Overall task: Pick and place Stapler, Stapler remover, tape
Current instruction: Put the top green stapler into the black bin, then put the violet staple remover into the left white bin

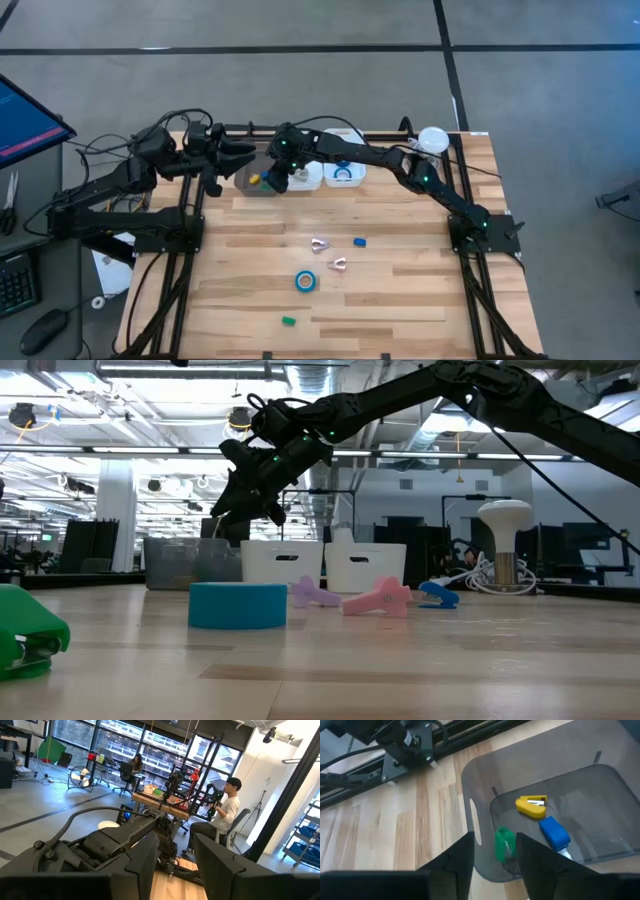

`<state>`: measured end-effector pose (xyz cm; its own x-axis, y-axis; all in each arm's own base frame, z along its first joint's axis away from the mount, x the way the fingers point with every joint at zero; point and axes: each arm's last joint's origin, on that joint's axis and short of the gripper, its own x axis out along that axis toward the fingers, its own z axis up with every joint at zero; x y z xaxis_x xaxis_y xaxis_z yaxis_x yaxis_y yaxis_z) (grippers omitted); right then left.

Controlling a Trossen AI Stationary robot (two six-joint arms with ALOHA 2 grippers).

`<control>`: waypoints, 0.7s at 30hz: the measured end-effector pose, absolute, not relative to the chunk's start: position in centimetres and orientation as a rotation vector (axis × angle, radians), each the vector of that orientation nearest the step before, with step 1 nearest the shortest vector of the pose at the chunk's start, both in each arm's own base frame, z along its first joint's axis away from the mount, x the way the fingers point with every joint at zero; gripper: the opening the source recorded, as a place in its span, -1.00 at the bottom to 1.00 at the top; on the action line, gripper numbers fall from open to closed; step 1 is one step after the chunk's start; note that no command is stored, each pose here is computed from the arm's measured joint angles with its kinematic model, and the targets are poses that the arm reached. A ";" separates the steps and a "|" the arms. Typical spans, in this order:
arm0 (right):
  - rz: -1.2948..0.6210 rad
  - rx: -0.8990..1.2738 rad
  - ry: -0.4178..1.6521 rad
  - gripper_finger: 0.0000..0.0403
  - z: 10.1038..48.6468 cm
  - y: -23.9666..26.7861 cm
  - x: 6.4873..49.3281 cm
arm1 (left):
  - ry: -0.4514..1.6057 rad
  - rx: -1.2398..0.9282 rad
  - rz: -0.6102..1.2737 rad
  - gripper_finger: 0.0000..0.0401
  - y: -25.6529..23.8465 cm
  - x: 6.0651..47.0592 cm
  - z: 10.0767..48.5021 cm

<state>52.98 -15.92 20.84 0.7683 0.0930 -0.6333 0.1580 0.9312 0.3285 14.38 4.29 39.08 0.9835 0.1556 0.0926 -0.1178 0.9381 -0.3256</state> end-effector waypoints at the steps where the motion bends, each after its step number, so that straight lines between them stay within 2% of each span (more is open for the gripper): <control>1: -0.047 0.383 0.698 -0.27 20.8 -16.0 53.0 | -0.118 -0.325 0.140 -0.37 4.3 14.4 39.1; 6: -0.057 0.385 0.697 -0.11 20.8 -16.3 52.9 | -0.117 -0.326 0.140 -0.37 4.3 14.4 39.1; 10: -0.014 0.397 0.719 -0.09 21.6 -16.6 52.2 | -0.107 -0.328 0.142 -0.37 4.3 14.3 39.0; 14: 0.051 0.350 0.779 -0.17 23.4 -16.3 50.8 | -0.089 -0.332 0.145 -0.37 4.2 14.1 38.8; 21: 0.087 0.292 0.852 -0.43 25.1 -15.3 49.4 | -0.061 -0.339 0.150 -0.37 4.1 13.9 38.6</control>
<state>49.36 -15.32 25.10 0.6579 0.1919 -0.7282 0.0402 0.9566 0.2885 13.95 4.14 38.57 0.9871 0.1567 0.0342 -0.1363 0.9319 -0.3360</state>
